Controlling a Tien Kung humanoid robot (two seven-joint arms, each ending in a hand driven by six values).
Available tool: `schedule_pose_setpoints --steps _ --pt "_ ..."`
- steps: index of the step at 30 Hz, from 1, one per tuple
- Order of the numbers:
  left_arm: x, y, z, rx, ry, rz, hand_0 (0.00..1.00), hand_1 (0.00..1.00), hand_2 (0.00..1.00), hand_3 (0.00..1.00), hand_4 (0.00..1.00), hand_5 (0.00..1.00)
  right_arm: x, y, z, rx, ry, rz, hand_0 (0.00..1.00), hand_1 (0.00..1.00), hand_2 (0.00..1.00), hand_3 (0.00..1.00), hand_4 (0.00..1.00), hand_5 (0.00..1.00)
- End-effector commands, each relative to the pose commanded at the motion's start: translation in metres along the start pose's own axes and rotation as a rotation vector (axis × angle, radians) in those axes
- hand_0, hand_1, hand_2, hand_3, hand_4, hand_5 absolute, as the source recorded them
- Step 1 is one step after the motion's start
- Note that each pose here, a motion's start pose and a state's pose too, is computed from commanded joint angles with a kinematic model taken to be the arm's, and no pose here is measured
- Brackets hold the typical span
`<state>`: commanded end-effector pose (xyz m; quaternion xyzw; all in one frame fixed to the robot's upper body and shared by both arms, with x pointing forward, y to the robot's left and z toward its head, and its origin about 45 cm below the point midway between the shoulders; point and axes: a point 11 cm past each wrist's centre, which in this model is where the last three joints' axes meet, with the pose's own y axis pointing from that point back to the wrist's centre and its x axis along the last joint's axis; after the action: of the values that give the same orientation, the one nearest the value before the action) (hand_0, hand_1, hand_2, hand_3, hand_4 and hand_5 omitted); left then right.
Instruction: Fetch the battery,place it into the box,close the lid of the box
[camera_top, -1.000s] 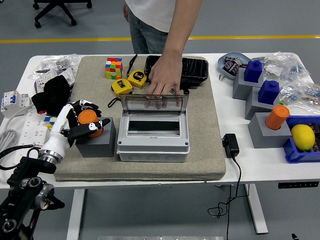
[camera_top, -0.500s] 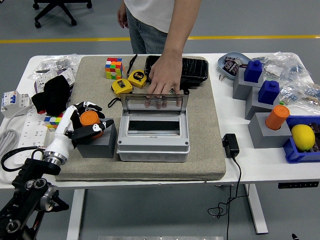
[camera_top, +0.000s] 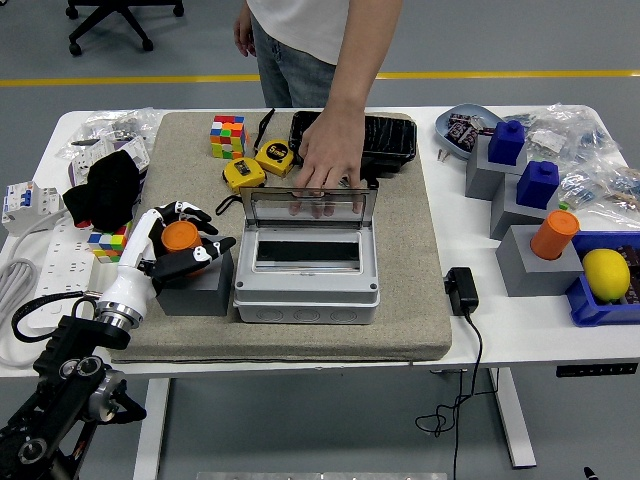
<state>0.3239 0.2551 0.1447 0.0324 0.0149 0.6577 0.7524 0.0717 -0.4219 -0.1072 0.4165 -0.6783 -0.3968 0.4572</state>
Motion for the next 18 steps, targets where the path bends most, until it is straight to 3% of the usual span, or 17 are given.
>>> schedule_pose_setpoints --steps 12,13,18 --pt "-0.0055 -0.0024 0.0004 -0.001 0.002 -0.007 0.359 0.454 0.380 0.385 0.998 0.002 -0.0001 -0.0001 -0.0015 0.003 -0.002 0.000 0.805 0.730 0.738 0.781 0.998 0.998" --pt "-0.0056 -0.0025 0.0004 -0.001 0.000 -0.007 0.226 0.382 0.325 0.316 0.998 0.002 0.0000 -0.0001 -0.0014 0.003 -0.003 0.000 0.805 0.730 0.738 0.781 0.998 0.998" --pt "-0.0056 -0.0029 0.0005 -0.001 -0.011 -0.002 0.226 0.382 0.325 0.316 0.998 0.002 0.0006 -0.0001 -0.0011 0.003 -0.004 0.001 0.805 0.730 0.738 0.781 0.998 0.998"
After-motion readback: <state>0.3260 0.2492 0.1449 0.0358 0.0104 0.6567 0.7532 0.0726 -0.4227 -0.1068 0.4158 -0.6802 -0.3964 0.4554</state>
